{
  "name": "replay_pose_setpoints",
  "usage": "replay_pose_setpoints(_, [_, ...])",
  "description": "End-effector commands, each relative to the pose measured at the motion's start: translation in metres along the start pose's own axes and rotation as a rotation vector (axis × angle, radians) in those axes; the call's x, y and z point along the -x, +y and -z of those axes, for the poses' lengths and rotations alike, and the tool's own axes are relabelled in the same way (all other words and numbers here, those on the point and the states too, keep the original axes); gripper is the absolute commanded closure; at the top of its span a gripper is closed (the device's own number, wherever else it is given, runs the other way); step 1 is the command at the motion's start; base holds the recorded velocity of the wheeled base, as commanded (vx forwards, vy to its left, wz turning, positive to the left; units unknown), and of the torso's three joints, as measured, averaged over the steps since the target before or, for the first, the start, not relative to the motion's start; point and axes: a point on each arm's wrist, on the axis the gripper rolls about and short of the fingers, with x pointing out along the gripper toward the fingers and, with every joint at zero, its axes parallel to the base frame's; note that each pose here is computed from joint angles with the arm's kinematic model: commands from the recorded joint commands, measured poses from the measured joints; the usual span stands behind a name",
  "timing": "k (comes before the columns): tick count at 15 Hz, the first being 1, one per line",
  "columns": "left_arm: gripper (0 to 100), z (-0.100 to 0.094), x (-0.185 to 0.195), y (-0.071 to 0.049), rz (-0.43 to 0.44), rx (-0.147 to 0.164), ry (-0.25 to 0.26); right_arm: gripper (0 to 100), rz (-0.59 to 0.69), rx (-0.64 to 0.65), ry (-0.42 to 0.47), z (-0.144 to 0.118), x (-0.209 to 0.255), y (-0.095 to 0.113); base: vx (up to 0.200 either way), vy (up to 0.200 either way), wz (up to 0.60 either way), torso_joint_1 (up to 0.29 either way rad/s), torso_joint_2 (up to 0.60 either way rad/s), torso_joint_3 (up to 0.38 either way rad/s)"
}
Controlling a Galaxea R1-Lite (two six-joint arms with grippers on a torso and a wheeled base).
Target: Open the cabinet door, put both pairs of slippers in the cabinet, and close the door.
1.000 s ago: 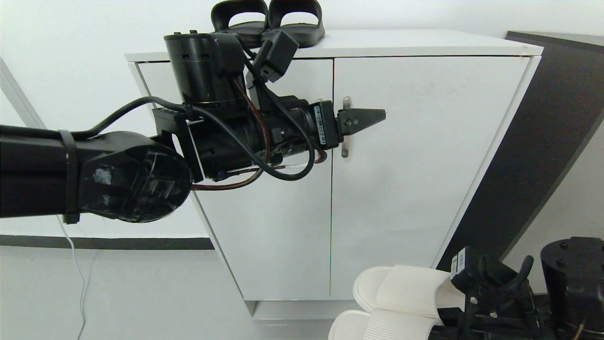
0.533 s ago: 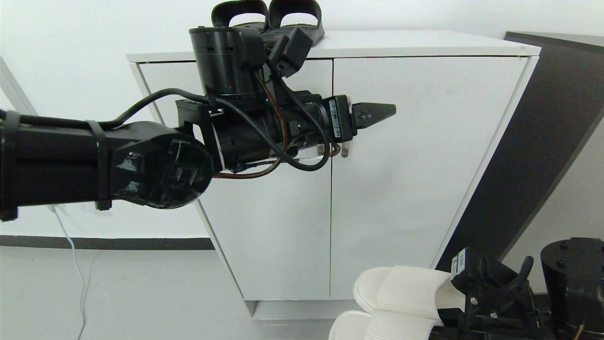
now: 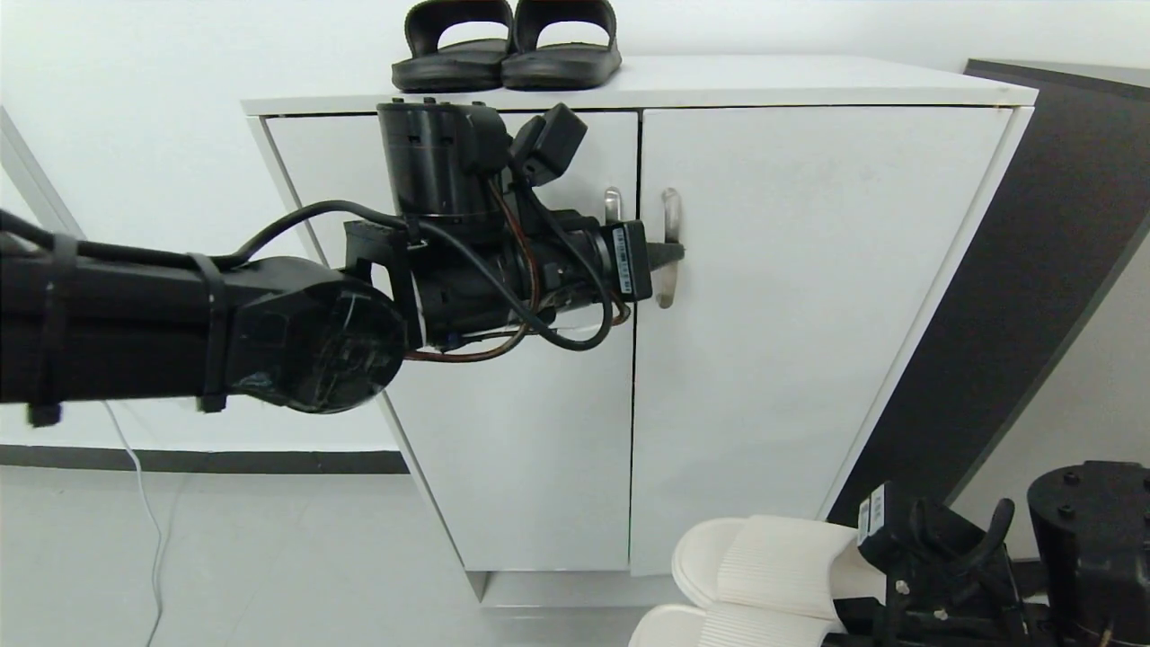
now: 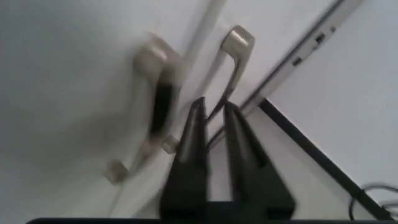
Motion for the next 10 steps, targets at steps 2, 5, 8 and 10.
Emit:
replay_pose_setpoints(2, [100, -0.002, 0.025, -0.018, 0.03, -0.002, -0.005, 100, -0.065, 0.01, 0.002, 0.005, 0.004, 0.007, 0.0, 0.0, 0.0, 0.0, 0.0, 0.0])
replay_pose_setpoints(5, [100, 0.004, 0.041, -0.034, 0.069, -0.005, -0.001, 100, -0.19, 0.041, -0.028, 0.01, 0.017, 0.013, 0.0, 0.0, 0.0, 0.0, 0.0, 0.0])
replay_pose_setpoints(8, [100, 0.008, 0.056, -0.047, 0.105, -0.012, -0.008, 100, -0.205, 0.072, -0.013, 0.016, 0.018, 0.014, 0.0, 0.0, 0.0, 0.0, 0.0, 0.0])
replay_pose_setpoints(10, [100, 0.011, 0.072, -0.05, 0.109, -0.013, -0.018, 100, -0.207, 0.084, -0.002, 0.019, 0.017, 0.014, 0.0, 0.0, 0.0, 0.0, 0.0, 0.0])
